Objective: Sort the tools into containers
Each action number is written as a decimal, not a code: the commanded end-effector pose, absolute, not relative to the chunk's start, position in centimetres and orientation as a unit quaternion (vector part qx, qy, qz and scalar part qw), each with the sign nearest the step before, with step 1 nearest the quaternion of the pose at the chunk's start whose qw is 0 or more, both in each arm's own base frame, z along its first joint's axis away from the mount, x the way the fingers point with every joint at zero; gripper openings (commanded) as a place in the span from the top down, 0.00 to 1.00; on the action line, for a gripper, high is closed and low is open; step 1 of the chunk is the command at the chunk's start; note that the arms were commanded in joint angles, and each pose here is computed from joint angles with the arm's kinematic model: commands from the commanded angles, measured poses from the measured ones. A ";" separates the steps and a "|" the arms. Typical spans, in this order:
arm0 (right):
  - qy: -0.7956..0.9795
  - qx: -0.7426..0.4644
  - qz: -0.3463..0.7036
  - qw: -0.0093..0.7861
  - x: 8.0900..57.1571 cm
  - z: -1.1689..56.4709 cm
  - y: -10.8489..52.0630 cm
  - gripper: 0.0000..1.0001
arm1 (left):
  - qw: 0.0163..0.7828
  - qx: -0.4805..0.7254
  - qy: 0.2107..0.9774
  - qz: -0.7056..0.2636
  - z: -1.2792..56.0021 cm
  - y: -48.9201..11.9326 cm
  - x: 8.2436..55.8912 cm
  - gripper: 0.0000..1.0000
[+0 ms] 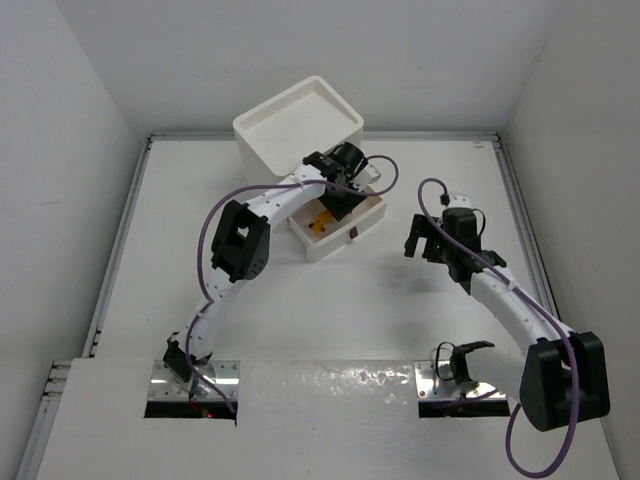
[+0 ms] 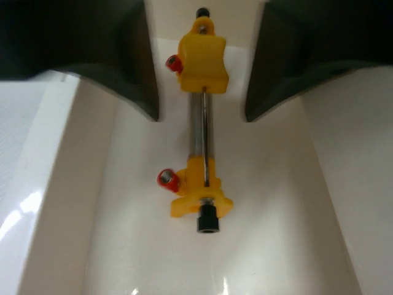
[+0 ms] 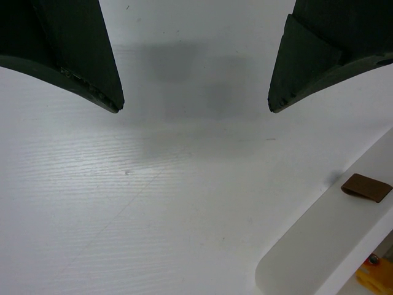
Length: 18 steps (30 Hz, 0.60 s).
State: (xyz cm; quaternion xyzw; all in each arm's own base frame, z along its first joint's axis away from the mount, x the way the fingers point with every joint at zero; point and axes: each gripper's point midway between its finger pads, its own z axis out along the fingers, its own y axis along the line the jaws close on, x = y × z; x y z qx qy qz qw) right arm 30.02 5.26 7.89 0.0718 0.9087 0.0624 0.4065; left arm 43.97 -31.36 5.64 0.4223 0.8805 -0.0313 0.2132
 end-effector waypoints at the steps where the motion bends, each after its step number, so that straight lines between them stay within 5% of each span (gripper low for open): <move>1: 0.900 0.055 0.077 0.427 31.2 9.0 5.8 0.01 | 0.230 0.426 0.873 -0.057 7.3 -32.4 43.8 0.40; 3: 0.900 0.042 0.079 0.427 31.3 9.2 6.0 0.01 | 0.253 0.427 0.865 -0.070 8.7 -33.1 44.3 0.28; 6: 0.899 0.031 0.080 0.430 31.5 9.6 6.2 0.01 | 0.282 0.430 0.853 -0.084 11.3 -33.9 44.7 0.27; 13: 0.897 0.019 0.089 0.433 32.1 10.1 6.7 0.01 | 0.364 0.445 0.801 -0.167 19.8 -37.4 45.2 0.29; 18: 0.887 -0.009 0.136 0.441 33.1 10.8 8.7 0.06 | 0.444 0.441 0.745 -0.230 27.7 -39.2 44.9 0.39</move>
